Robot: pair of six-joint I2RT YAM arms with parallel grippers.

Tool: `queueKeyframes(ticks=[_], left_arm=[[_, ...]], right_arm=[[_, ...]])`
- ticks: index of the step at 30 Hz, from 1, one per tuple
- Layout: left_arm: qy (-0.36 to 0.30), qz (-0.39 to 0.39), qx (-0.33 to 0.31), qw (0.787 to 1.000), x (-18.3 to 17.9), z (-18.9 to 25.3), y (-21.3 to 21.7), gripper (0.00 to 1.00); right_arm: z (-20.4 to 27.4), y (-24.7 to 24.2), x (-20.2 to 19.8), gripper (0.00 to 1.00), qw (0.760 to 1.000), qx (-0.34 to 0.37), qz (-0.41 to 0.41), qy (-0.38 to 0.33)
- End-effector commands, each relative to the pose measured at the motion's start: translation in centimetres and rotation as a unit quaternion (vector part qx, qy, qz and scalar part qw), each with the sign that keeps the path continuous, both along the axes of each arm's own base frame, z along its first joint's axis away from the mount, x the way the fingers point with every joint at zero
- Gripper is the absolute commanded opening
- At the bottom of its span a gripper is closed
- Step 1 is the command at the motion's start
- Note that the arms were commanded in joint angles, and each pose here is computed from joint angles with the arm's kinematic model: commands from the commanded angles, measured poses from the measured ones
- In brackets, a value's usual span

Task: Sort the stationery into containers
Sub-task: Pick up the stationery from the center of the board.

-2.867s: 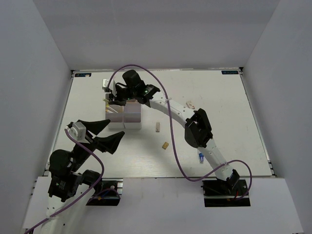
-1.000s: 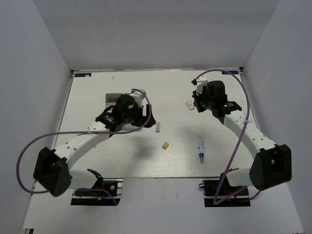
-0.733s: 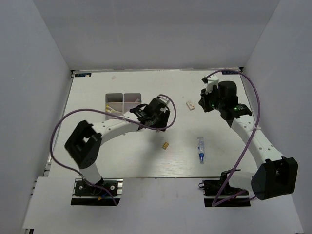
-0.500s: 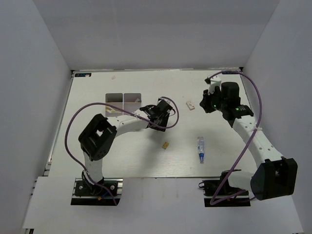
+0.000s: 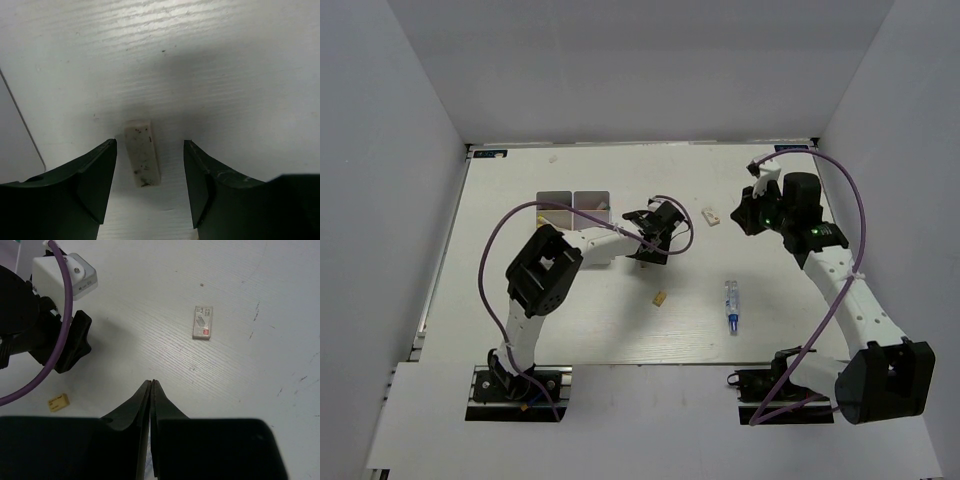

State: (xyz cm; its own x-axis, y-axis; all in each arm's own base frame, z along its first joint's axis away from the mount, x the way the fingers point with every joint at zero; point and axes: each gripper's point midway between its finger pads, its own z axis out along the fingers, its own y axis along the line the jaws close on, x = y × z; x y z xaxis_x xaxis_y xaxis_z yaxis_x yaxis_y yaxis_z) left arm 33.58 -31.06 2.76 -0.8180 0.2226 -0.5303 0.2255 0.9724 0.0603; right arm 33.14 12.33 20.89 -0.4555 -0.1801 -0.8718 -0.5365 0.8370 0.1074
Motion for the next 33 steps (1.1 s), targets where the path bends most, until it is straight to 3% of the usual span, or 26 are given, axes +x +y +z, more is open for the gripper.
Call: queueKeyframes(ticks=[1, 7, 13, 16, 20, 24, 27, 33], left_arm=[[-0.008, 0.026, -0.007, 1.0, 0.5, 1.0, 0.8, 0.66], [-0.003, 0.024, -0.009, 1.0, 0.1, 1.0, 1.0, 0.58], [0.023, 0.01, -0.01, 1.0, -1.0, -0.2, 0.4, 0.27], [0.006, 0.005, -0.026, 1.0, -1.1, 1.5, 0.6, 0.18], [-0.063, -0.016, -0.101, 0.993, -1.0, 7.6, 0.1, 0.1], [-0.16, -0.059, -0.164, 0.972, -0.7, 14.2, 0.6, 0.04], [-0.198, -0.085, -0.153, 0.965, -1.0, 16.7, 1.8, 0.02], [-0.22, -0.104, -0.035, 0.969, 0.0, 18.1, 5.8, 0.0]], right_arm=[[1.4, 0.3, -0.2, 0.07, 1.0, 0.021, 0.01, -0.019], [1.7, 0.4, -0.4, 0.07, 0.999, 0.027, 0.014, -0.022], [2.0, 0.0, -0.7, 0.07, 0.999, 0.032, 0.012, -0.027], [2.0, 0.1, -1.2, 0.16, 0.999, 0.034, 0.018, -0.027], [2.0, 0.1, -1.3, 0.25, 0.999, 0.038, 0.023, -0.025], [2.1, 0.1, -1.5, 0.25, 0.999, 0.041, 0.025, -0.026], [2.1, 0.2, -1.5, 0.27, 0.998, 0.042, 0.028, -0.026], [2.0, 0.2, -1.6, 0.27, 0.998, 0.043, 0.028, -0.023]])
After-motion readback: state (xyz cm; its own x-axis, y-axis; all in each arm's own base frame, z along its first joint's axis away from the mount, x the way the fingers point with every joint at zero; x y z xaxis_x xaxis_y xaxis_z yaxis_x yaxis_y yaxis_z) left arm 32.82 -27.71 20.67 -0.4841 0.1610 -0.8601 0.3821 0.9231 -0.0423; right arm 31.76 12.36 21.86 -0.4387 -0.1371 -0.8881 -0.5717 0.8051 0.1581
